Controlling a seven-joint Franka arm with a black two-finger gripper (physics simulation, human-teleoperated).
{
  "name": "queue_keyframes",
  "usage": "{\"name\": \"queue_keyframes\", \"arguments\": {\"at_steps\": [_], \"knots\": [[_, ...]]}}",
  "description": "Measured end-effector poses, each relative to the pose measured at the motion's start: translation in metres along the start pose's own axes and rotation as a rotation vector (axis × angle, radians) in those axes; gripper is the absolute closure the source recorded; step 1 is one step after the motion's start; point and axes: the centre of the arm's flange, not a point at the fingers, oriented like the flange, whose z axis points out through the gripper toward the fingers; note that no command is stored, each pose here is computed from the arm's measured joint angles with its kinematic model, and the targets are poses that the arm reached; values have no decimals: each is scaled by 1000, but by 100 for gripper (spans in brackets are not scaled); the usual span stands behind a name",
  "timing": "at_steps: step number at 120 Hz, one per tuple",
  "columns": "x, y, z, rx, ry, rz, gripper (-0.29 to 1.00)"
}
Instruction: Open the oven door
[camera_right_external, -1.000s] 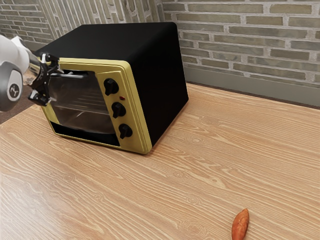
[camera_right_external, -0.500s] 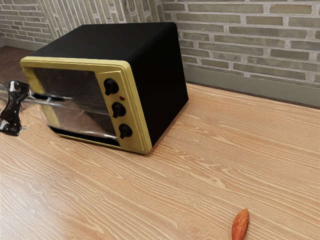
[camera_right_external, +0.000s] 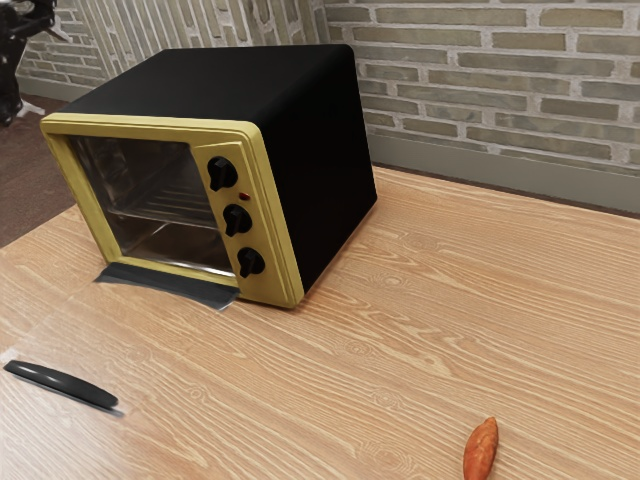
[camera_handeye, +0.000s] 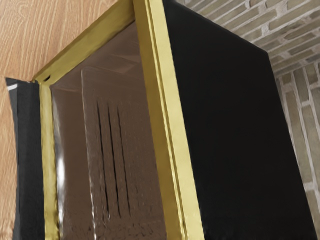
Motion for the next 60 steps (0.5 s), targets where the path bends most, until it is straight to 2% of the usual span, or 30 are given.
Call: {"name": "queue_keyframes", "arguments": {"at_steps": [5, 11, 25, 36, 50, 60], "knots": [[-54, 29, 2, 43, -103, 119, 0], [-120, 40, -6, 91, -208, 250, 0], [-224, 12, 10, 258, -358, 480, 0], [-255, -8, 20, 338, -402, 573, 0], [-248, -24, 47, 431, -408, 592, 0], [-244, -32, 58, 471, -412, 604, 0]]}}
